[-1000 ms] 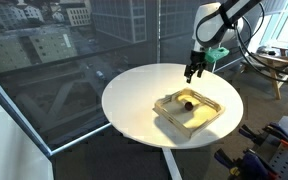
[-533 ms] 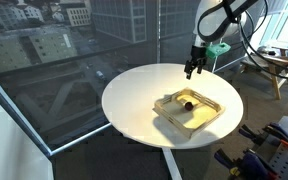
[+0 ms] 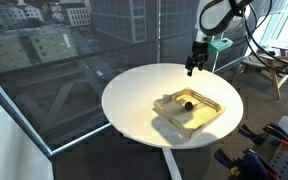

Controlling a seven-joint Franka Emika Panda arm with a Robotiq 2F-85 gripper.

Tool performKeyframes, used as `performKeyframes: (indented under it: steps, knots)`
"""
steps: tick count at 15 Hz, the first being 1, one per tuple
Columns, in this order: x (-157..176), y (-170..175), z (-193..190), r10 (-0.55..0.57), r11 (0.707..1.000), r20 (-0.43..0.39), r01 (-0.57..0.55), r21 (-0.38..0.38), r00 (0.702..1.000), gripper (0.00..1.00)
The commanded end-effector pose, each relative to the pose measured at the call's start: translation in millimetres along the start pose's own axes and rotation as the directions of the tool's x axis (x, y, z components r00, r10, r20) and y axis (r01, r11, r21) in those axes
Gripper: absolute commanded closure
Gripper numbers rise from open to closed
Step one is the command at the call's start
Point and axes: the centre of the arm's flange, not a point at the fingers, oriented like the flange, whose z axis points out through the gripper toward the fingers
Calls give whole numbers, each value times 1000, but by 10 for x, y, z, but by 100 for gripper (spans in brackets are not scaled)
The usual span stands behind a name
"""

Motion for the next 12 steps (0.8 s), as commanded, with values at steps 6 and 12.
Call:
performKeyframes:
  steps: [6, 12]
  knots:
    - [-281, -37, -325, 13, 1000, 14, -13, -1, 1000, 0]
    - [-480, -65, -513, 17, 1000, 9, -17, -1, 1000, 0]
